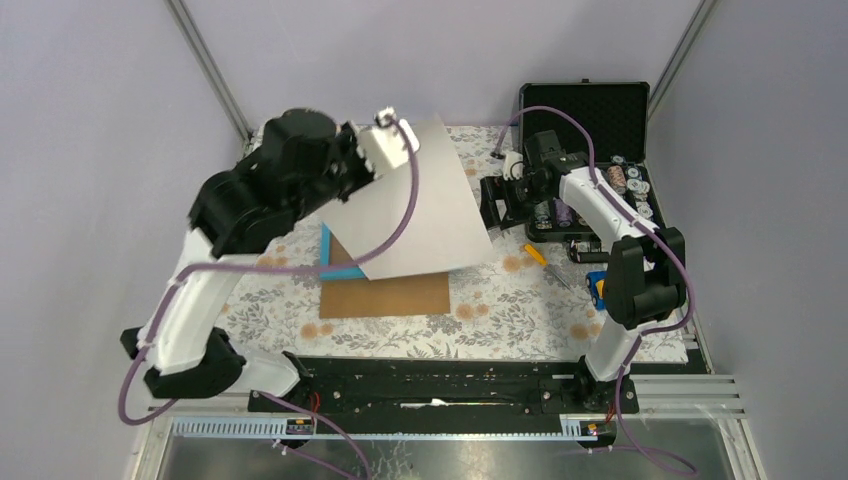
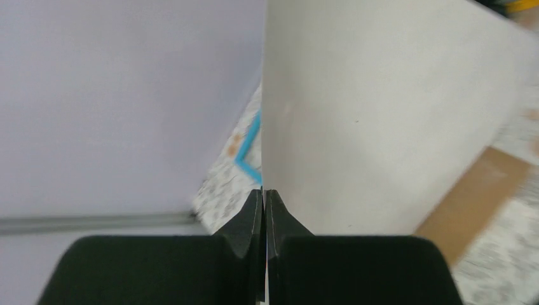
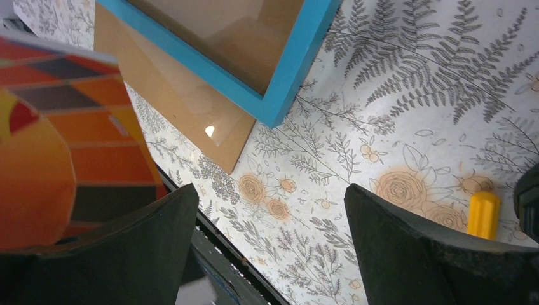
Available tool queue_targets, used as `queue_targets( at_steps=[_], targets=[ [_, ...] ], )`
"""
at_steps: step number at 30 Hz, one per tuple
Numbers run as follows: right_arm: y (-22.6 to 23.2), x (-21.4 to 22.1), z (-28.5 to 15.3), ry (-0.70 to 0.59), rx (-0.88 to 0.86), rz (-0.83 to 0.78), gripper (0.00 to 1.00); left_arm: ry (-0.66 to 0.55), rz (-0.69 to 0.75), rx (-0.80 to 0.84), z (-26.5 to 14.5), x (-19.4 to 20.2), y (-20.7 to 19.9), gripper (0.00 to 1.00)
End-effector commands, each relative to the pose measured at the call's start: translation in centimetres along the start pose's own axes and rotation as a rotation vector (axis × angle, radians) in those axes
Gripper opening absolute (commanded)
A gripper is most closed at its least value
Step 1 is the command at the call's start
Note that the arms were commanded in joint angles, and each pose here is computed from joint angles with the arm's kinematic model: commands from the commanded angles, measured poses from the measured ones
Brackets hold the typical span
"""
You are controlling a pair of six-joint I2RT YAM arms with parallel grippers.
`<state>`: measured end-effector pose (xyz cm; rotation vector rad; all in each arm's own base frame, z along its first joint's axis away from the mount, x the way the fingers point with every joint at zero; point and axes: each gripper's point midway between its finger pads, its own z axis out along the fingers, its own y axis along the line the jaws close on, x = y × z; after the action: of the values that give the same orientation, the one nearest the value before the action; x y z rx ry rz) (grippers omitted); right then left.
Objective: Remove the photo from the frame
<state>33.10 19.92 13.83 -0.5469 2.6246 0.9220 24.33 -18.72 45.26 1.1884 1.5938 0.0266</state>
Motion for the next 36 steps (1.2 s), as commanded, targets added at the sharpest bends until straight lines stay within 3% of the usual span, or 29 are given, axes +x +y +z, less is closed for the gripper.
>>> queue_targets(
  at_steps=[1, 7, 11, 14, 22, 36],
  targets=[
    [-0.8, -1.5, -1.1, -0.035, 0.010, 0.038, 0.93, 0.051, 0.003, -0.411, 2.4, 0.4, 10.4, 0.00],
    [-1.5, -2.2, -1.4, -0.052, 0.009, 0.059, 0.93, 0.059, 0.104, -0.642, 5.2, 1.5, 19.8, 0.00],
    [-1.5, -1.8, -1.3, -0.042, -0.002, 0.073, 0.93, 0.020, 0.206, -0.647, 7.1, 0.6, 20.6, 0.00],
    [-1.7, -1.4, -1.1, -0.032, 0.000, 0.080, 0.93, 0.041, 0.242, -0.532, 10.0, 2.8, 17.9, 0.00],
    [-2.2, -1.1, -0.8, -0.021, 0.000, 0.104, 0.93, 0.120, 0.311, -0.157, 16.1, 11.5, 4.8, 0.00],
    [-2.6, -0.4, -0.6, -0.008, 0.006, 0.115, 0.93, 0.139, 0.266, 0.198, 19.3, 21.0, -10.2, 0.00]
  ],
)
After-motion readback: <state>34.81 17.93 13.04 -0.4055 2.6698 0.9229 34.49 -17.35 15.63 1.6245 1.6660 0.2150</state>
